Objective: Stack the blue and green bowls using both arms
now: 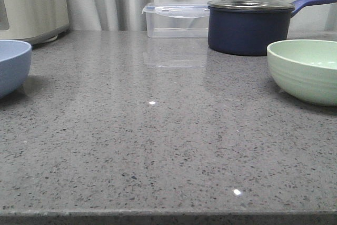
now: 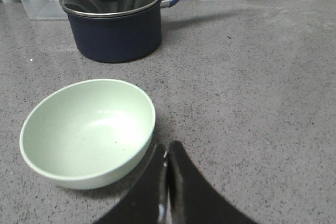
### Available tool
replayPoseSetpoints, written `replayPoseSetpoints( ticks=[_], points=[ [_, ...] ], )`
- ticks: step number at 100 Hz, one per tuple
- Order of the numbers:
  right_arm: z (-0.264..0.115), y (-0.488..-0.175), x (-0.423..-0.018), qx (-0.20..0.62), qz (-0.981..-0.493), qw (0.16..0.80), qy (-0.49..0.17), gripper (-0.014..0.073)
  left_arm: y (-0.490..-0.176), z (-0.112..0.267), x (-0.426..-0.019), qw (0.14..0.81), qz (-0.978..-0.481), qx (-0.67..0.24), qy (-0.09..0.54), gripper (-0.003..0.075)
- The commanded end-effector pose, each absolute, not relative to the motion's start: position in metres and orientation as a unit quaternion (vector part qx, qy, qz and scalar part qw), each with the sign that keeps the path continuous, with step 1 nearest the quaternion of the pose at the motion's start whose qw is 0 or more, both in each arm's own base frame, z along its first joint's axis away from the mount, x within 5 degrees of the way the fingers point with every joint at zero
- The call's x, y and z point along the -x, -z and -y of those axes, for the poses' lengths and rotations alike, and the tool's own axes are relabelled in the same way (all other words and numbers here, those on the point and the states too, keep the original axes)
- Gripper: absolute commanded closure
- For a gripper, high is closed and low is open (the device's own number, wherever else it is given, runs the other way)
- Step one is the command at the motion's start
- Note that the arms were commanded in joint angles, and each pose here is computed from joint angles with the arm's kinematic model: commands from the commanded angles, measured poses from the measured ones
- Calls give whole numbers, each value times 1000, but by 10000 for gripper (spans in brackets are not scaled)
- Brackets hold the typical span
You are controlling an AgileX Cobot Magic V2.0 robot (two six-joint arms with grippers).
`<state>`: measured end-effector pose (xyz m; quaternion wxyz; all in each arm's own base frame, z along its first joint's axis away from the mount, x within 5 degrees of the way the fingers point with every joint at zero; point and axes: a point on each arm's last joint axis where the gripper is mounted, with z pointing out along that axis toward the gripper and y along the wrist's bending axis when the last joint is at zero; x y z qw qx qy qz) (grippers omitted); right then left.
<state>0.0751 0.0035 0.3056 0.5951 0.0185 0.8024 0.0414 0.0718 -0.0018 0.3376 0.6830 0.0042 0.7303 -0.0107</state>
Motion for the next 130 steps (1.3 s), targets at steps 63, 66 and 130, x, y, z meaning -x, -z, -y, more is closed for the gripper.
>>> replayPoseSetpoints(
  ticks=[63,66,130],
  points=[
    [-5,-350,-135,-20,-824,566,-36,326,-359,2,-117,670,-742,3,15,377],
    [-5,-350,-135,-20,-824,566,-36,330,-359,2,-117,672,-741,3,14,338],
    [-7,-356,-184,-21,-887,460,-30,330,-360,2,-117,674,-738,3,14,335]
  ],
)
